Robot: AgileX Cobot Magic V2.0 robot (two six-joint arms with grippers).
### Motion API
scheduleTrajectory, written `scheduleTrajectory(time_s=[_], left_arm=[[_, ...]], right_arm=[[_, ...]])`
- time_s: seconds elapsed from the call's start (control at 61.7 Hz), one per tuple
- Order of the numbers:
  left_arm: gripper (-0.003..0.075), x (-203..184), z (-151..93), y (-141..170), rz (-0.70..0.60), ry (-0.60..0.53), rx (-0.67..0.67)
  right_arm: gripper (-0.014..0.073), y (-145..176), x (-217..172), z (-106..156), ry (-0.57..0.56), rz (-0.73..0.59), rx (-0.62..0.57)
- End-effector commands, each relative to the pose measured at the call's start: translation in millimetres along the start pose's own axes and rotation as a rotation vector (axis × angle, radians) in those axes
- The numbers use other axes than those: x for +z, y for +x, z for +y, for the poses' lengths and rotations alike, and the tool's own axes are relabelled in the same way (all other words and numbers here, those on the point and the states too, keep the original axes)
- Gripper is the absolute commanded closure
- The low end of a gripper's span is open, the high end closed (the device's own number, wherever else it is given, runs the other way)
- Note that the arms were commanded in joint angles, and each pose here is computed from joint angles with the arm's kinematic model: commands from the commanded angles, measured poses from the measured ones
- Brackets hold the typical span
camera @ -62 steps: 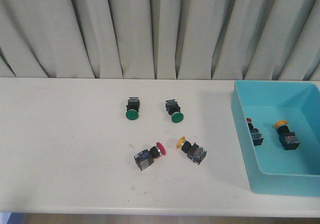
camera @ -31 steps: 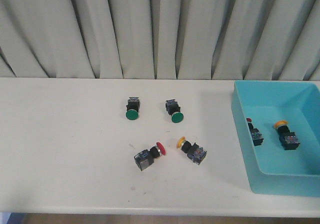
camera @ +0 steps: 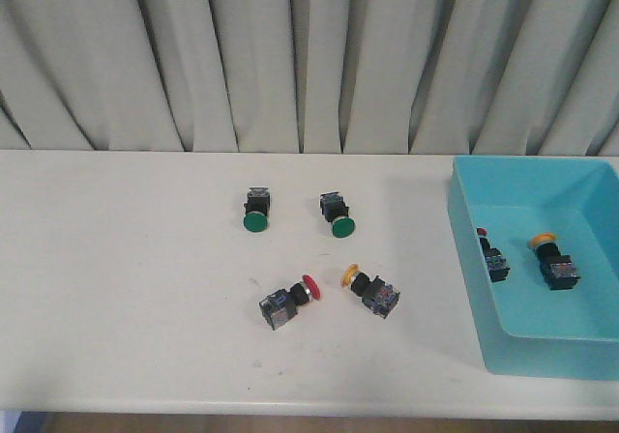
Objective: Pick red and yellow buttons and place in box
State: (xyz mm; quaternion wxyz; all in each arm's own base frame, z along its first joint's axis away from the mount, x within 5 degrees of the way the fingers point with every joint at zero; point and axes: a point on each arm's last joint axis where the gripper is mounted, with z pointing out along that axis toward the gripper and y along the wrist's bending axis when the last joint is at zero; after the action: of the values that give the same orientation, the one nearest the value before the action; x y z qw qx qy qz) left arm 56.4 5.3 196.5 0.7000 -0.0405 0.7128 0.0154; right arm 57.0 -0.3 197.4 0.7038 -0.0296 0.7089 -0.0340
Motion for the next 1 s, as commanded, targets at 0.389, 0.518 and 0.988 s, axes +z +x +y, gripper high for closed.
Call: scheduleTrajectory(time_s=[0.389, 0.518, 0.988], left_arm=[[0.0727, 0.9, -1.5, 9.6, -0.030, 0.023, -0.015], [0.0727, 0.9, -1.5, 9.6, -0.030, 0.023, -0.015], [0.0727, 0.9, -1.5, 9.6, -0.030, 0.023, -0.015]], right_arm=[[0.0602, -3.5, -0.8, -0.4, 0.005, -0.066, 0.044], [0.0602, -3.6, -0.8, -0.4, 0.005, -0.067, 0.052], [0.0602, -2.6, -0.7, -0.4, 0.005, -0.055, 0.053]])
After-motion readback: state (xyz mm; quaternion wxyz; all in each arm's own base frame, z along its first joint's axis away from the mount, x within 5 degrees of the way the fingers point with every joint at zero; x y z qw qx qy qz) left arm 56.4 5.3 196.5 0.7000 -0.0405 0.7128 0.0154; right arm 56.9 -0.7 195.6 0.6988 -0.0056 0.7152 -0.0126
